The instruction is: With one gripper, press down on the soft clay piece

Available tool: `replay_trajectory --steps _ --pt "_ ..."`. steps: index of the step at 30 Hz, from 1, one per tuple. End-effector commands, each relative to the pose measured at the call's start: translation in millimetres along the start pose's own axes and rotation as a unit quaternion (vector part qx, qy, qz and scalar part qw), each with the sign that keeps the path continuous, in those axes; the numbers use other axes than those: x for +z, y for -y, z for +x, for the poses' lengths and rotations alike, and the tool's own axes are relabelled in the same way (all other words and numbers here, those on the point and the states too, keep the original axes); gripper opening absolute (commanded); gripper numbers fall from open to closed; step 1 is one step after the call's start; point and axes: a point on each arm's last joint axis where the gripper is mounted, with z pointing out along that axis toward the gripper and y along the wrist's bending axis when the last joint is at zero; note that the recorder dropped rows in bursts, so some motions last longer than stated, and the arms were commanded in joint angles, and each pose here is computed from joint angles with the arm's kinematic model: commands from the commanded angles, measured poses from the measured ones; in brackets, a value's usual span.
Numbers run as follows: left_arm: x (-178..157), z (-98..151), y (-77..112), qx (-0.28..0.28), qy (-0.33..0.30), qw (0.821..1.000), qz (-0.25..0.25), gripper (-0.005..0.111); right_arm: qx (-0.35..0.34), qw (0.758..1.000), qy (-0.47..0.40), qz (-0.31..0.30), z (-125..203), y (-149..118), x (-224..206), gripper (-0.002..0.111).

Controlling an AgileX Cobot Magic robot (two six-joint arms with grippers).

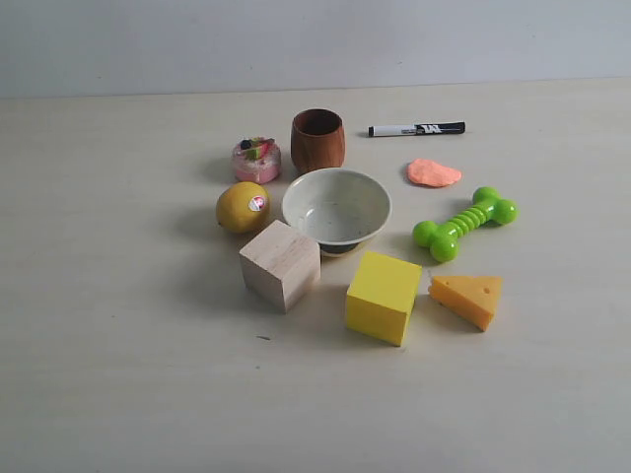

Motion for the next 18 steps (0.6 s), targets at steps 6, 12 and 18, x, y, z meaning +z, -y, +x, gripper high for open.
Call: replay_trajectory --steps 6,12,18 --pt "-1 -2 0.2 -0.005 0.009 1.0 0.001 0.0 0.005 0.986 0.167 0.006 -29 1 -5 0.0" --pt "-1 -2 0.2 -0.005 0.009 1.0 0.001 0.0 0.005 0.94 0.34 0.01 -57 2 -21 0.0" --pt "-1 -2 0.2 -0.005 0.009 1.0 0.001 0.0 0.019 0.919 0.394 0.007 -65 2 -28 0.0"
